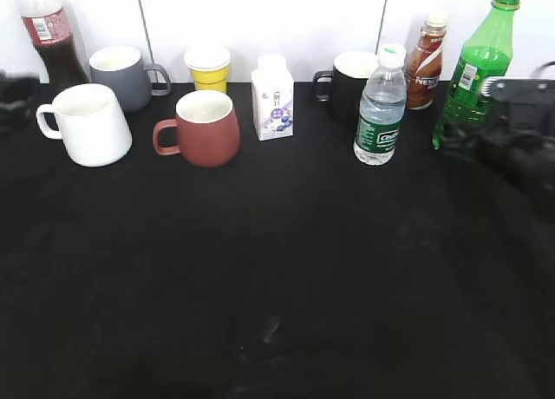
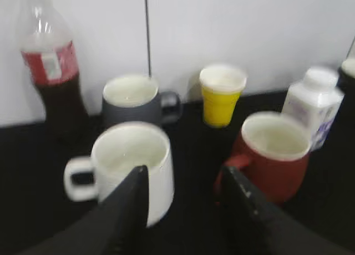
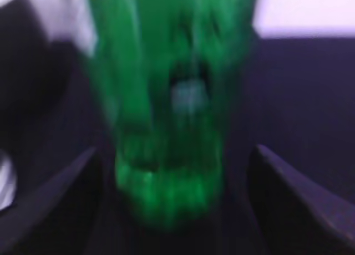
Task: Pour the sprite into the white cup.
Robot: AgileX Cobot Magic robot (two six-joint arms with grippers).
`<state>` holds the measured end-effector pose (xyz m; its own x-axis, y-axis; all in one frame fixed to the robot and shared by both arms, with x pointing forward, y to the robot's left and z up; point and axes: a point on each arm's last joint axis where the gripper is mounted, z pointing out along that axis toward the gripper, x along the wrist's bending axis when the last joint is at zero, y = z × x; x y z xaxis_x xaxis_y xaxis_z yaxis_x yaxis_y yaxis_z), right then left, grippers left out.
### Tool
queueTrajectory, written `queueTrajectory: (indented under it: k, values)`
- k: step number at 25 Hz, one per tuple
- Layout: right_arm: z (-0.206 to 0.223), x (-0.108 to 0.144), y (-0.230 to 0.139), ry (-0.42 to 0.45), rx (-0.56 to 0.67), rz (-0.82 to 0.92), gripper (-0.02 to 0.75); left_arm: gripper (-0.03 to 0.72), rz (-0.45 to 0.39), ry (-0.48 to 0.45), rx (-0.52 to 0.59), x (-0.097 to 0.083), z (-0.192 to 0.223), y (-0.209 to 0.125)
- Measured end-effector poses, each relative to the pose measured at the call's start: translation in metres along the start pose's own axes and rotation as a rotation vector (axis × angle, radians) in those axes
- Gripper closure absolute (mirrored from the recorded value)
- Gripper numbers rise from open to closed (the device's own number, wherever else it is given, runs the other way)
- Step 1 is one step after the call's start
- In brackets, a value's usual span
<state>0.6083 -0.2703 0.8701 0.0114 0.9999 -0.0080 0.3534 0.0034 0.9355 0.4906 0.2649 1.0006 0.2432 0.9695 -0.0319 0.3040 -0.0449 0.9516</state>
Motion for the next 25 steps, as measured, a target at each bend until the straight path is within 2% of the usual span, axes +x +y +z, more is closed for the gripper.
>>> queueTrajectory:
  k: [3, 5, 7, 8, 10, 12, 14, 15, 17, 19, 20, 22, 24, 25]
  values:
    - [-0.035, 0.005, 0.041, 0.063, 0.346, 0.019, 0.141, 0.321, 0.026, 0.104, 0.320, -0.002, 0.007, 0.012]
    - [-0.061, 0.010, 0.068, 0.107, 0.610, 0.048, 0.143, 0.246, 0.062, 0.165, 0.511, -0.008, 0.004, 0.026]
    - [-0.084, 0.011, 0.087, 0.118, 0.772, 0.087, 0.146, 0.171, 0.058, 0.228, 0.732, -0.012, -0.008, 0.028]
    - [-0.093, 0.011, 0.089, 0.123, 0.833, 0.078, 0.146, 0.164, 0.062, 0.228, 0.866, -0.014, -0.017, 0.022]
    - [-0.114, 0.009, 0.094, 0.128, 0.931, 0.057, 0.146, 0.160, 0.036, 0.160, 1.119, -0.021, -0.036, 0.009]
    - [-0.144, 0.007, 0.104, 0.138, 1.013, 0.039, 0.146, 0.162, -0.025, 0.116, 1.233, -0.028, -0.050, 0.006]
    - [-0.187, 0.004, 0.127, 0.151, 0.993, 0.034, 0.147, 0.195, -0.062, 0.079, 1.171, -0.032, -0.066, 0.018]
    - [-0.213, 0.002, 0.140, 0.157, 0.937, 0.038, 0.147, 0.211, -0.089, 0.048, 1.080, -0.035, -0.085, 0.030]
    - [-0.278, -0.007, 0.164, 0.157, 0.747, 0.022, 0.147, 0.225, -0.124, -0.010, 0.838, -0.039, -0.139, 0.054]
    - [-0.343, -0.018, 0.171, 0.129, 0.519, 0.004, 0.147, 0.221, -0.095, -0.009, 0.578, -0.036, -0.202, 0.064]
    - [-0.363, -0.021, 0.163, 0.123, 0.443, 0.011, 0.147, 0.195, -0.074, 0.011, 0.470, -0.032, -0.229, 0.060]
    - [-0.392, -0.026, 0.130, 0.121, 0.345, 0.017, 0.147, 0.146, -0.053, 0.037, 0.331, -0.027, -0.265, 0.033]
    - [-0.404, -0.030, 0.086, 0.119, 0.312, 0.018, 0.147, 0.143, -0.041, 0.060, 0.262, -0.023, -0.280, 0.000]
    - [-0.404, -0.031, 0.067, 0.111, 0.305, 0.013, 0.147, 0.141, -0.035, 0.069, 0.263, -0.022, -0.279, -0.015]
